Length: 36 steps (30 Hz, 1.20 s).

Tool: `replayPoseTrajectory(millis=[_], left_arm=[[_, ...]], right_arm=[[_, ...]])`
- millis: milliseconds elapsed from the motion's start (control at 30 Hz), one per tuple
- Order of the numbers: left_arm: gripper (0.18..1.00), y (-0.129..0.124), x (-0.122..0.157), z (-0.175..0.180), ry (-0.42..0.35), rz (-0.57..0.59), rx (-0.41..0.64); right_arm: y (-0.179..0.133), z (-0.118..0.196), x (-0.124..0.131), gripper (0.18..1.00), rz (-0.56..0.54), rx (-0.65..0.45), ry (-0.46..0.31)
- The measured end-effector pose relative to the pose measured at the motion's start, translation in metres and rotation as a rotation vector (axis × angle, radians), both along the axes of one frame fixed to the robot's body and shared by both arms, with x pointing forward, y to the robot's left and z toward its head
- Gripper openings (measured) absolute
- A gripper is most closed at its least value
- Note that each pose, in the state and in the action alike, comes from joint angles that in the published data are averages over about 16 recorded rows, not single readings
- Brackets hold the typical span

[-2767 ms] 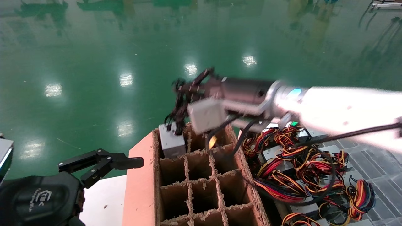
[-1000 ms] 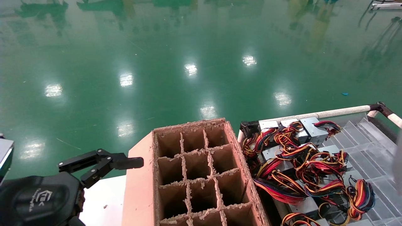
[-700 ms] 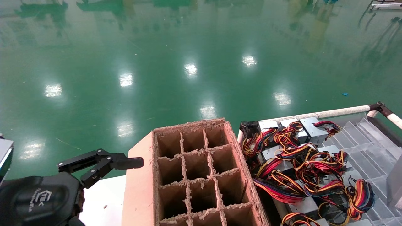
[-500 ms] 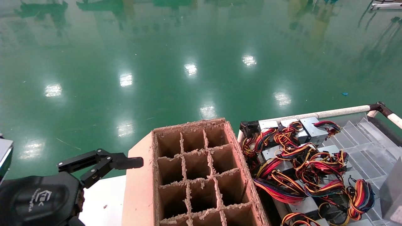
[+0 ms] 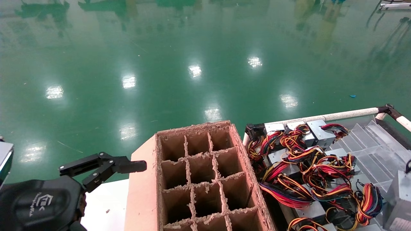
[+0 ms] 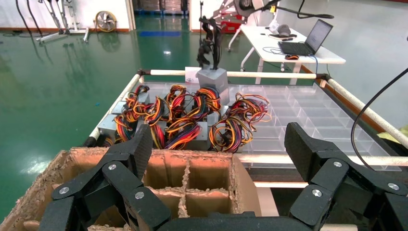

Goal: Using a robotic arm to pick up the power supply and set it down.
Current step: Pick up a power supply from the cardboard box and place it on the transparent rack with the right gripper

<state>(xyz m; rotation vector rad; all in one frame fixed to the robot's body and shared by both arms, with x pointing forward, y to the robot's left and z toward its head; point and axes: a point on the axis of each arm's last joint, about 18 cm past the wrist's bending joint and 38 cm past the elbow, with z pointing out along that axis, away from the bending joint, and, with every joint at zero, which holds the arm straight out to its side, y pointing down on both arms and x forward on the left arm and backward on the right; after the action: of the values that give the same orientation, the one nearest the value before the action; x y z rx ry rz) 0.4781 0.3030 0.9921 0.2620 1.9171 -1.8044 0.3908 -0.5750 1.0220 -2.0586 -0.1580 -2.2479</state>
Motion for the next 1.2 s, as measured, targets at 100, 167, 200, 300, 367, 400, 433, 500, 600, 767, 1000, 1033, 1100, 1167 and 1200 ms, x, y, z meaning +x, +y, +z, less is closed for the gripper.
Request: replayPoseTrajectory(millis=[100, 167, 200, 300, 367, 400, 433, 500, 600, 767, 1000, 1033, 1100, 1167, 1200], left_arm=[[1.001, 0.0, 0.0, 0.0, 0.0, 0.0, 0.0], [1.001, 0.0, 0.0, 0.0, 0.0, 0.0, 0.0], [1.001, 0.0, 0.0, 0.0, 0.0, 0.0, 0.0], [1.001, 0.0, 0.0, 0.0, 0.0, 0.0, 0.0], [1.001, 0.0, 0.0, 0.0, 0.0, 0.0, 0.0], [1.001, 0.0, 0.0, 0.0, 0.0, 0.0, 0.0], [1.001, 0.0, 0.0, 0.0, 0.0, 0.0, 0.0], [1.001, 0.0, 0.0, 0.0, 0.0, 0.0, 0.0], [1.001, 0.0, 0.0, 0.0, 0.0, 0.0, 0.0], [1.001, 0.0, 0.0, 0.0, 0.0, 0.0, 0.0], [1.001, 0.0, 0.0, 0.0, 0.0, 0.0, 0.0], [1.001, 0.0, 0.0, 0.0, 0.0, 0.0, 0.0], [1.001, 0.0, 0.0, 0.0, 0.0, 0.0, 0.0], [1.001, 0.0, 0.0, 0.0, 0.0, 0.0, 0.0], [1.001, 0.0, 0.0, 0.0, 0.0, 0.0, 0.0]], right_arm=[[0.002, -0.005, 0.003, 0.193, 0.007, -0.001, 0.016], [0.003, -0.008, 0.004, 0.193, 0.012, -0.003, 0.027], [0.003, -0.009, 0.005, 0.193, 0.014, -0.004, 0.031], [0.004, -0.013, 0.007, 0.193, 0.018, -0.007, 0.045], [0.005, -0.016, 0.008, 0.193, 0.02, -0.009, 0.054], [0.005, -0.017, 0.008, 0.193, 0.02, -0.01, 0.059], [0.005, -0.019, 0.008, 0.193, 0.02, -0.011, 0.063], [0.004, -0.022, 0.008, 0.193, 0.018, -0.014, 0.073], [0.003, -0.026, 0.007, 0.193, 0.013, -0.018, 0.083], [0.002, -0.028, 0.006, 0.193, 0.009, -0.027, 0.09], [0.002, -0.026, 0.005, 0.192, 0.008, -0.044, 0.085], [0.003, -0.025, 0.005, 0.192, 0.009, -0.046, 0.085], [0.004, -0.025, 0.006, 0.192, 0.012, -0.051, 0.085], [0.004, -0.025, 0.006, 0.192, 0.013, -0.054, 0.086], [0.004, -0.025, 0.006, 0.192, 0.013, -0.056, 0.087]])
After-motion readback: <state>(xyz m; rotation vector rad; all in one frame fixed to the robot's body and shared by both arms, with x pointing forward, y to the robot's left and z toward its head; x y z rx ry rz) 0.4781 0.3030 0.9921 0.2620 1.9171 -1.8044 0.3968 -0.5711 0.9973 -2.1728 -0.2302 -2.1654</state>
